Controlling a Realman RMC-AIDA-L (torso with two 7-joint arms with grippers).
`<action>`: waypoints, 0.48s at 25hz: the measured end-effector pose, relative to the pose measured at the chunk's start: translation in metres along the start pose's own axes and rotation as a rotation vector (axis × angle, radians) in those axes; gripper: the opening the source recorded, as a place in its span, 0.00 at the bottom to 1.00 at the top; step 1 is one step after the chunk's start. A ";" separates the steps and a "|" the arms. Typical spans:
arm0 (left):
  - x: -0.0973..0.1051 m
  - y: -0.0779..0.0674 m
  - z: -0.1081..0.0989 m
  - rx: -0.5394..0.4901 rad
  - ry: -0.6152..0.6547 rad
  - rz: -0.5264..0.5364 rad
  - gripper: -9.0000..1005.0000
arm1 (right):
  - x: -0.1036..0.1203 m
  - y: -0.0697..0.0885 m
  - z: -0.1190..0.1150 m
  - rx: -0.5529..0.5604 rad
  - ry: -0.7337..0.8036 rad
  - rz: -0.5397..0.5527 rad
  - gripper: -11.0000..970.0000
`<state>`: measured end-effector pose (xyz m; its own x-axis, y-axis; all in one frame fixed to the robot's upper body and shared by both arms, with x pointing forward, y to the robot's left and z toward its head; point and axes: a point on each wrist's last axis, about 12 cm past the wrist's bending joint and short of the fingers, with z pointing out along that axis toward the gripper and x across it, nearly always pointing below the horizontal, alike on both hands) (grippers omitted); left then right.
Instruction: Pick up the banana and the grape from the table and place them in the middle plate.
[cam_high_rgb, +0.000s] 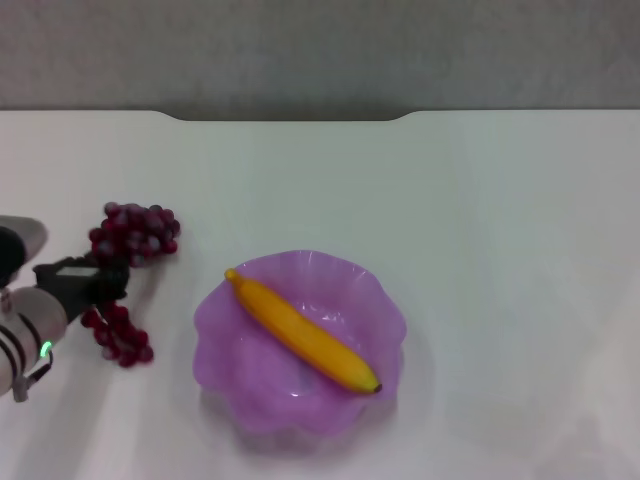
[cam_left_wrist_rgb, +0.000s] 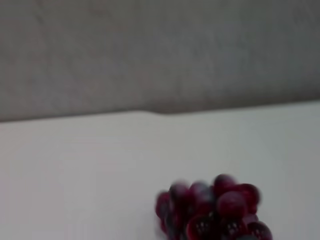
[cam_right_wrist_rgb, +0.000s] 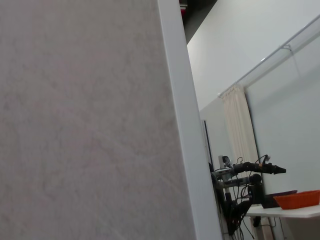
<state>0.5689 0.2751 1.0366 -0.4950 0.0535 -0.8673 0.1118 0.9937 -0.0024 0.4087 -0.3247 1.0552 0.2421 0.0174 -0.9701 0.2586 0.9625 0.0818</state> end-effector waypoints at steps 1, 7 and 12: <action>-0.001 0.002 -0.002 -0.007 -0.021 -0.016 0.34 | 0.000 0.000 0.000 0.000 0.000 0.000 0.02; -0.007 0.008 -0.012 -0.029 -0.129 -0.067 0.34 | 0.000 0.000 0.000 -0.001 0.000 -0.001 0.02; -0.023 0.000 -0.021 -0.002 -0.229 -0.080 0.31 | 0.000 0.000 0.000 -0.001 0.001 -0.002 0.02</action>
<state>0.5619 0.2760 1.0671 -0.2940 -0.0483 -0.9546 0.0782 0.9942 -0.0743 0.4084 -0.3249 1.0547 0.2402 0.0158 -0.9706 0.2583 0.9628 0.0796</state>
